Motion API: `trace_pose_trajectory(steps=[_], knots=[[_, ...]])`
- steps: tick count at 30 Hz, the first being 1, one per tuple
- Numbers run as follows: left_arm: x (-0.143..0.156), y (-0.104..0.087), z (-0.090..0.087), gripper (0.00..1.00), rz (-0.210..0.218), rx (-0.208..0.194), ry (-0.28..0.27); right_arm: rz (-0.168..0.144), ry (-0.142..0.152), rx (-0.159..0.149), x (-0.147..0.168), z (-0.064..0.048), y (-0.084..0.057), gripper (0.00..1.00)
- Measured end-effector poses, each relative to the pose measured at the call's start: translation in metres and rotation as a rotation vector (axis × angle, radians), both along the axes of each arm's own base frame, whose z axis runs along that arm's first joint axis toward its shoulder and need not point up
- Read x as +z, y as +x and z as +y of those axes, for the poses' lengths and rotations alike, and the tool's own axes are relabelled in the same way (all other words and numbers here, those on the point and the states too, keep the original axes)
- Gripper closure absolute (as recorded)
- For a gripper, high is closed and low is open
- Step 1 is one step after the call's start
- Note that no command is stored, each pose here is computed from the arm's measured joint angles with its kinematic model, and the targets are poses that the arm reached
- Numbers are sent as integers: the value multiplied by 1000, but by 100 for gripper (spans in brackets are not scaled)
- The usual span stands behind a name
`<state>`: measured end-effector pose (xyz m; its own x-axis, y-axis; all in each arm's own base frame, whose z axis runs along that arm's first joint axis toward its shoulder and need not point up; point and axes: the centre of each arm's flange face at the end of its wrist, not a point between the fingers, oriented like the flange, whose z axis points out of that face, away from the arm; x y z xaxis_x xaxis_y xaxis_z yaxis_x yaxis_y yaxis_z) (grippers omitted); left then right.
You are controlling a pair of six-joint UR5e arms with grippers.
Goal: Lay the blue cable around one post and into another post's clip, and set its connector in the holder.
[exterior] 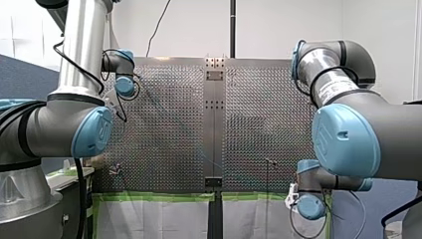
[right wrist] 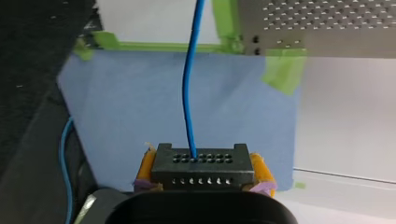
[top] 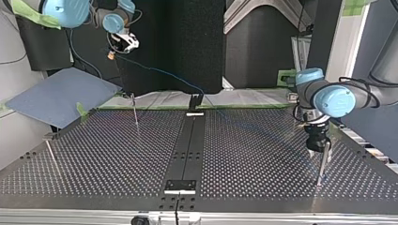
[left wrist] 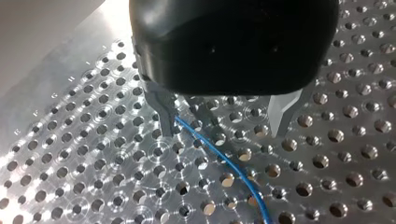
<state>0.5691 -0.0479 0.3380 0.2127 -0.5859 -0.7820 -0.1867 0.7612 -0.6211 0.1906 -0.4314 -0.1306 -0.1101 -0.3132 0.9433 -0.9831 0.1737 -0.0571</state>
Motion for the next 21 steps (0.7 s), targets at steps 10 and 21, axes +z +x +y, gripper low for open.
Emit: trace_pose_trajectory(steps=[10,21], knots=[[0,-1,-7,1,0,-13,-2,-13,-190,26,48,-68,-10,100],[0,-1,-13,1,0,-25,-4,-15,-369,122,112,-116,6,100]])
